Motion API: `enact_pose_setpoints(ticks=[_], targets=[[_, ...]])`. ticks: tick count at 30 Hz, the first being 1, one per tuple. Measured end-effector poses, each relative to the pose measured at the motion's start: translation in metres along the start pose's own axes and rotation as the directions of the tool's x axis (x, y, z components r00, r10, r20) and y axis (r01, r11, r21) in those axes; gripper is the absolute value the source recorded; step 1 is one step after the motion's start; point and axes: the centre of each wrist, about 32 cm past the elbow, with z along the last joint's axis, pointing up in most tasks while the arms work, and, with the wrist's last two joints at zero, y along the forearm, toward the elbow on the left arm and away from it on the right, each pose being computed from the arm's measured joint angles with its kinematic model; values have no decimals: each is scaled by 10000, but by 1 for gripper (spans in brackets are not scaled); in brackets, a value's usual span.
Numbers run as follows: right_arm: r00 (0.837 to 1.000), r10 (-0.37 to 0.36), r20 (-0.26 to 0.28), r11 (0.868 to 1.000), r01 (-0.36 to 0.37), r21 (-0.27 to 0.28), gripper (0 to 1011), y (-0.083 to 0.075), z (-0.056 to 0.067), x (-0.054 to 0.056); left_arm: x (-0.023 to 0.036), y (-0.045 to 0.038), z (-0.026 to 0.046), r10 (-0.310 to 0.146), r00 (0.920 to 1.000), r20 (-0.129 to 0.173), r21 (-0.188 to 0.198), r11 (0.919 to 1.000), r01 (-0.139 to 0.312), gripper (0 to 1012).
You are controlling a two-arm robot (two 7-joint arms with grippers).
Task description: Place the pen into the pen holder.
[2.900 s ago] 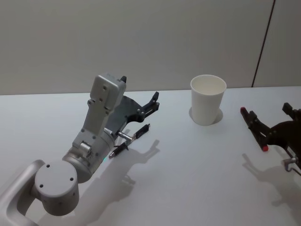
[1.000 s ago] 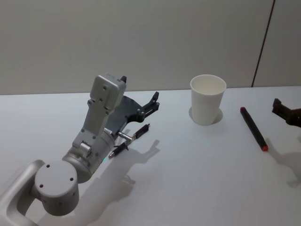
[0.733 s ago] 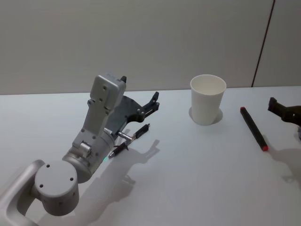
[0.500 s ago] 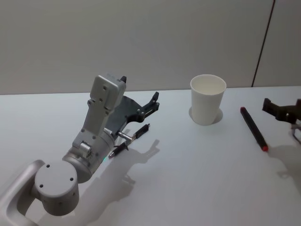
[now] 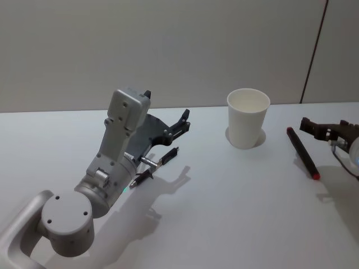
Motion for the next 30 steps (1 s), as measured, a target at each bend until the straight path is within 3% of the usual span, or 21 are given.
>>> enact_pose_setpoints(ticks=[15, 30], targets=[[9992, -399, 27, 9981, 399, -475, 1001, 41, 12, -129, 0, 0, 0, 0, 10000, 0, -1, 10000, 0, 1001], [9970, -647, 423, 9952, 676, -713, 1001, 23, -64, -109, 0, 0, 0, 0, 10000, 0, -1, 10000, 0, 1001]])
